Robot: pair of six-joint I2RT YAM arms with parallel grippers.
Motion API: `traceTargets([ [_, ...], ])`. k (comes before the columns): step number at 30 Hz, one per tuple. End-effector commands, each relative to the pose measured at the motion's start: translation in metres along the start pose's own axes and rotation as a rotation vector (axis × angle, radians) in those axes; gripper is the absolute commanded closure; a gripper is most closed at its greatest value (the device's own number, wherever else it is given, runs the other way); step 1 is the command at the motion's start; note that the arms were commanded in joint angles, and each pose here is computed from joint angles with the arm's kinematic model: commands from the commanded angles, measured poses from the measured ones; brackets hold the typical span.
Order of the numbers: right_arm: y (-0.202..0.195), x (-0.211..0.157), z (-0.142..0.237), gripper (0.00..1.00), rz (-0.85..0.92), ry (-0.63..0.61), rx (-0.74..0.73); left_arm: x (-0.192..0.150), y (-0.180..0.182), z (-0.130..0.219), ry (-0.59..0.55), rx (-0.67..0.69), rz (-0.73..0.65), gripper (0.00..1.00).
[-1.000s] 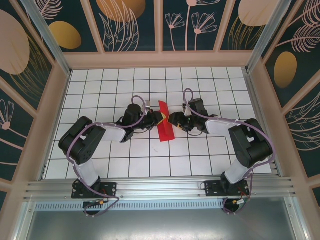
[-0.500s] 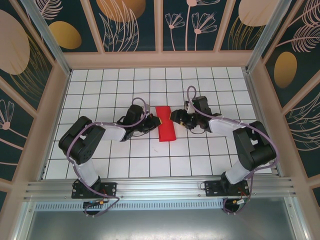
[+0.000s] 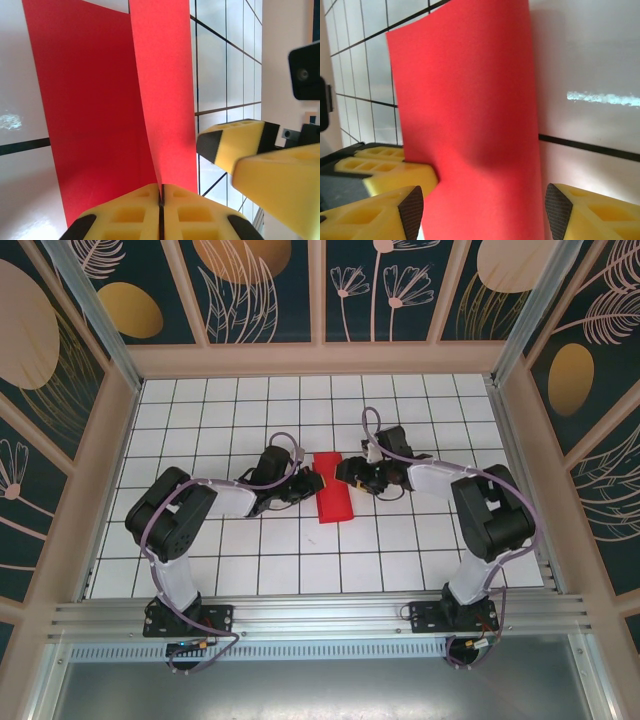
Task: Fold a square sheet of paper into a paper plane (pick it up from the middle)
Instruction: Fold the square sheet of paper in half at the center of the table.
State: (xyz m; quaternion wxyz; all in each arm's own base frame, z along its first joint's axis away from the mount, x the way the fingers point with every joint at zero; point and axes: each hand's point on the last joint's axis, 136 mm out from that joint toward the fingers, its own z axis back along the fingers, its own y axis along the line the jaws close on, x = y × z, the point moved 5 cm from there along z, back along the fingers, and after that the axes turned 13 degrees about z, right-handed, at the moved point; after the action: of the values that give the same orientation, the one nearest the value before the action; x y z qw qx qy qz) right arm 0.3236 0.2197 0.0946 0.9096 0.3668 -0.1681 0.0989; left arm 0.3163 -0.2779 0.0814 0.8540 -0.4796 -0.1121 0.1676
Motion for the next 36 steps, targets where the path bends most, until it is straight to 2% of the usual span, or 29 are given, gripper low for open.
traceTargets([
  [1,0.002,0.0,-0.008,0.34,0.039,0.05,0.009,0.003,0.002,-0.003,0.01,0.013,-0.016,0.89],
  [7,0.001,-0.004,-0.016,0.42,0.036,0.077,-0.012,0.004,0.0,-0.003,0.008,0.019,-0.022,0.84],
  [9,-0.001,-0.004,-0.016,0.44,0.022,0.068,-0.035,0.005,0.001,-0.001,-0.002,0.036,-0.024,0.79],
  [12,-0.004,-0.004,-0.015,0.44,0.007,0.057,-0.072,0.006,0.002,0.004,-0.02,0.06,-0.032,0.69],
  [20,-0.005,-0.004,-0.019,0.44,-0.008,0.056,-0.128,0.008,-0.001,0.023,-0.098,0.091,-0.045,0.59],
  [27,0.002,0.0,-0.029,0.44,0.007,0.067,-0.179,0.011,0.009,0.046,-0.218,0.158,-0.021,0.59],
  [36,0.005,-0.003,-0.037,0.44,0.074,0.128,-0.198,0.01,0.012,0.053,-0.246,0.165,-0.015,0.64],
])
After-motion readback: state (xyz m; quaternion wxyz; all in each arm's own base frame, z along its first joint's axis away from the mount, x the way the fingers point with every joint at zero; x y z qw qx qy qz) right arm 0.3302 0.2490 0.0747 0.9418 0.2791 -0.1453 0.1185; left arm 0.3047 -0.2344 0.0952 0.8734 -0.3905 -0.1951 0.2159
